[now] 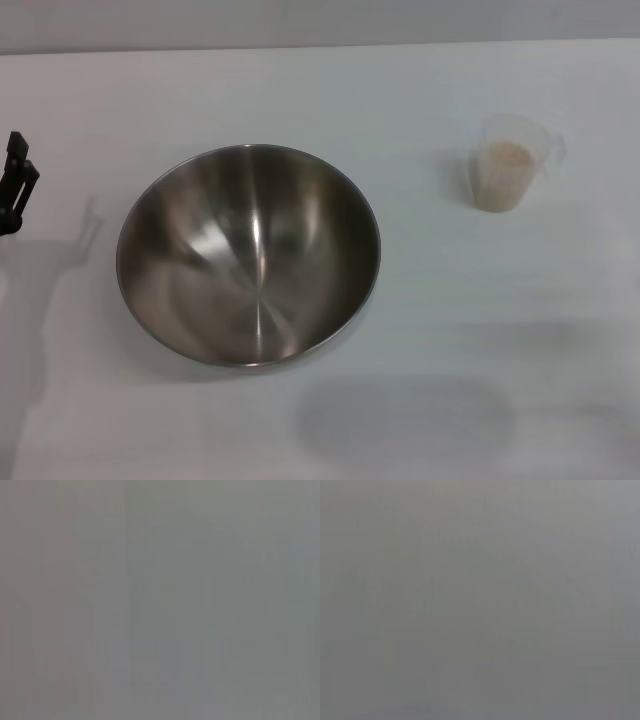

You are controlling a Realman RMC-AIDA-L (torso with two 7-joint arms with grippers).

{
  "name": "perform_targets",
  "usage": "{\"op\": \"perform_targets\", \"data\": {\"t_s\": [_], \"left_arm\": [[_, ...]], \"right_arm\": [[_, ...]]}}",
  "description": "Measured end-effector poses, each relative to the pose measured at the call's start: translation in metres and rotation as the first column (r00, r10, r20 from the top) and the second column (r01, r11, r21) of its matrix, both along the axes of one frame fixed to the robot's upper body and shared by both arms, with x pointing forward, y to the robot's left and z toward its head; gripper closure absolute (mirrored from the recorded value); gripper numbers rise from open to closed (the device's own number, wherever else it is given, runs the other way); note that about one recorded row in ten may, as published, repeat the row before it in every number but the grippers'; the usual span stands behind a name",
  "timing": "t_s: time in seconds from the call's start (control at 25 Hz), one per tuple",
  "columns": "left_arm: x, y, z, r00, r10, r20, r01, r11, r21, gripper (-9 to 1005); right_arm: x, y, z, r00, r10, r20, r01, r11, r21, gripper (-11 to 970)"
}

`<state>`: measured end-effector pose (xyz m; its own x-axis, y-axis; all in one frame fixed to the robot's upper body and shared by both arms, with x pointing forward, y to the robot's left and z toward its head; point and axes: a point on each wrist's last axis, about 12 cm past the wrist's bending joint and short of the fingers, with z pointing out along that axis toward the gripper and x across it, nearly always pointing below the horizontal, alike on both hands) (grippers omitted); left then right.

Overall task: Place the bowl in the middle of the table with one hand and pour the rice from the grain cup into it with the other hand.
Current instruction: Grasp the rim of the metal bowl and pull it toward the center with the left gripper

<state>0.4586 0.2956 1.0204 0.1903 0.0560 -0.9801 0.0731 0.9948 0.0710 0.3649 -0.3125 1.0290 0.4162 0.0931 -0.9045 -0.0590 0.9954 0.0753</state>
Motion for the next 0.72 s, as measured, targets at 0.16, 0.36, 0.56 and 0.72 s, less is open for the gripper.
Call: {"op": "perform_targets", "data": {"t_s": [0.16, 0.36, 0.56, 0.72], "left_arm": [[0.005, -0.006, 0.007, 0.999, -0.026, 0.03, 0.027, 0.999, -0.02, 146], [0.015, -0.013, 0.016, 0.997, -0.05, 0.053, 0.053, 0.998, -0.042, 146], [0.042, -0.021, 0.04, 0.995, -0.096, 0.012, 0.097, 0.995, -0.037, 145], [0.065, -0.024, 0.071, 0.98, -0.163, -0.112, 0.16, 0.986, -0.035, 144]], "right_arm": [[-0.001, 0.0, 0.0, 1.0, -0.001, -0.001, 0.001, 1.0, 0.001, 133], [-0.001, 0.0, 0.0, 1.0, -0.002, -0.001, 0.002, 1.0, 0.001, 133], [-0.001, 0.0, 0.0, 1.0, -0.001, 0.0, 0.001, 1.0, 0.002, 133], [0.0, 0.0, 0.0, 1.0, 0.001, 0.002, -0.001, 1.0, 0.001, 133]]}}
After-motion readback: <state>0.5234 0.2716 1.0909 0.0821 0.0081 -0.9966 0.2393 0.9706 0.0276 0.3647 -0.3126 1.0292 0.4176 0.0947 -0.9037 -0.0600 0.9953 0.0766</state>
